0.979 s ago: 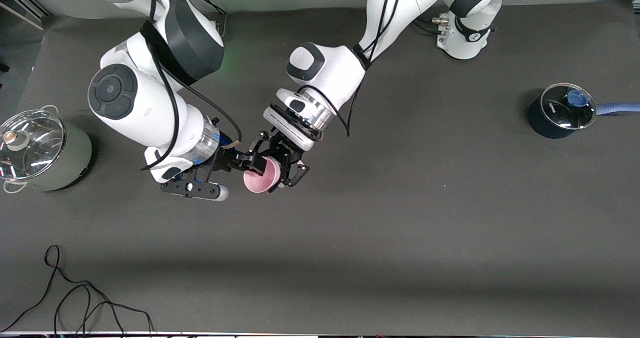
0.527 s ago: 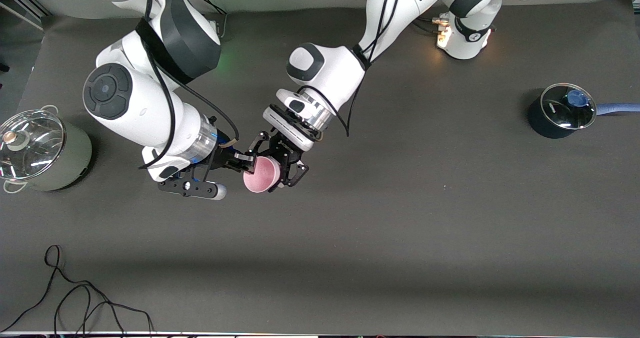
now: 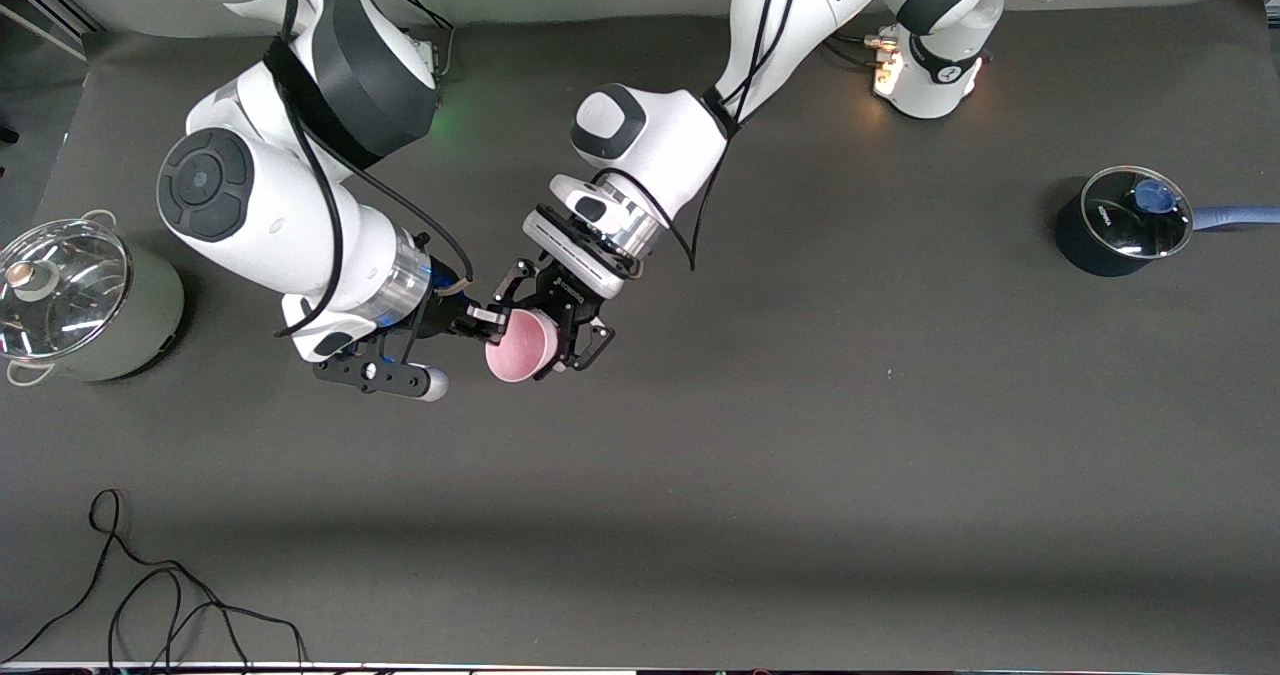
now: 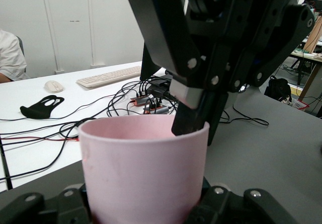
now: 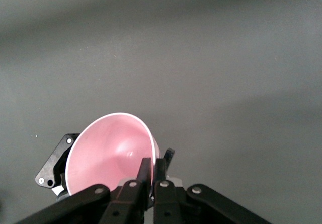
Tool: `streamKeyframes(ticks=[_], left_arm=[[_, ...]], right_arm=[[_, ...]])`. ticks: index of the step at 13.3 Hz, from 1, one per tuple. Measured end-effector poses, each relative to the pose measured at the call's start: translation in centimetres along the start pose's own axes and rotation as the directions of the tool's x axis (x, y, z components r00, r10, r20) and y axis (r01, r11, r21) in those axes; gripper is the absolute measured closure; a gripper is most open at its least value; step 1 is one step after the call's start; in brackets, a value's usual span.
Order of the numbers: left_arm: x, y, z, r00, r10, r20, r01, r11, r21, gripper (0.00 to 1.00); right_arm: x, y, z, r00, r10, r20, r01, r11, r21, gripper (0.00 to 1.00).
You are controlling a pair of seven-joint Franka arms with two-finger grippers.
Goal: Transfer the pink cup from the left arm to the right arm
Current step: 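Close the right gripper on the pink cup's rim, then open the left gripper while the right gripper pulls the cup away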
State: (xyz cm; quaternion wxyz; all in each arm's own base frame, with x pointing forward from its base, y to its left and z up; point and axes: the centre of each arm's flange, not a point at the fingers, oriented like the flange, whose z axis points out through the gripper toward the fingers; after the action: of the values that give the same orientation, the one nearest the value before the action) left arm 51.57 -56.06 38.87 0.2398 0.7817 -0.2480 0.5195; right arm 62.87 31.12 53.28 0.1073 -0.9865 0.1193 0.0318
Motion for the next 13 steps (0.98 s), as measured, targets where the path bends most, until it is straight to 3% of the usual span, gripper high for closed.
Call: streamKeyframes(ticks=[2, 3, 5, 6, 13], left_arm=[[0.0, 0.0, 0.0, 1.000, -0.002, 0.000, 0.002, 1.000, 0.000, 0.34], [0.0, -0.1, 0.0, 1.000, -0.006, -0.001, 0.006, 1.000, 0.002, 0.29], [0.1, -0.2, 0.0, 1.000, -0.015, -0.002, 0.015, 1.000, 0.004, 0.06], [0.1, -0.2, 0.0, 1.000, -0.017, -0.002, 0.017, 1.000, 0.005, 0.00], [-0.1, -1.7, 0.3, 1.000, 0.012, 0.003, -0.012, 1.000, 0.018, 0.00]], right_arm=[[0.0, 0.0, 0.0, 1.000, 0.001, 0.001, -0.001, 1.000, 0.002, 0.94], [0.1, 0.1, -0.1, 1.000, 0.003, -0.001, -0.003, 1.000, 0.001, 0.95], [0.6, 0.8, -0.5, 1.000, 0.015, -0.004, -0.015, 1.000, 0.006, 0.95], [0.9, 1.1, -0.7, 1.000, 0.021, -0.004, -0.021, 1.000, 0.009, 0.95], [2.9, 3.2, -2.6, 0.999, 0.030, -0.043, -0.028, 0.999, 0.044, 0.95]])
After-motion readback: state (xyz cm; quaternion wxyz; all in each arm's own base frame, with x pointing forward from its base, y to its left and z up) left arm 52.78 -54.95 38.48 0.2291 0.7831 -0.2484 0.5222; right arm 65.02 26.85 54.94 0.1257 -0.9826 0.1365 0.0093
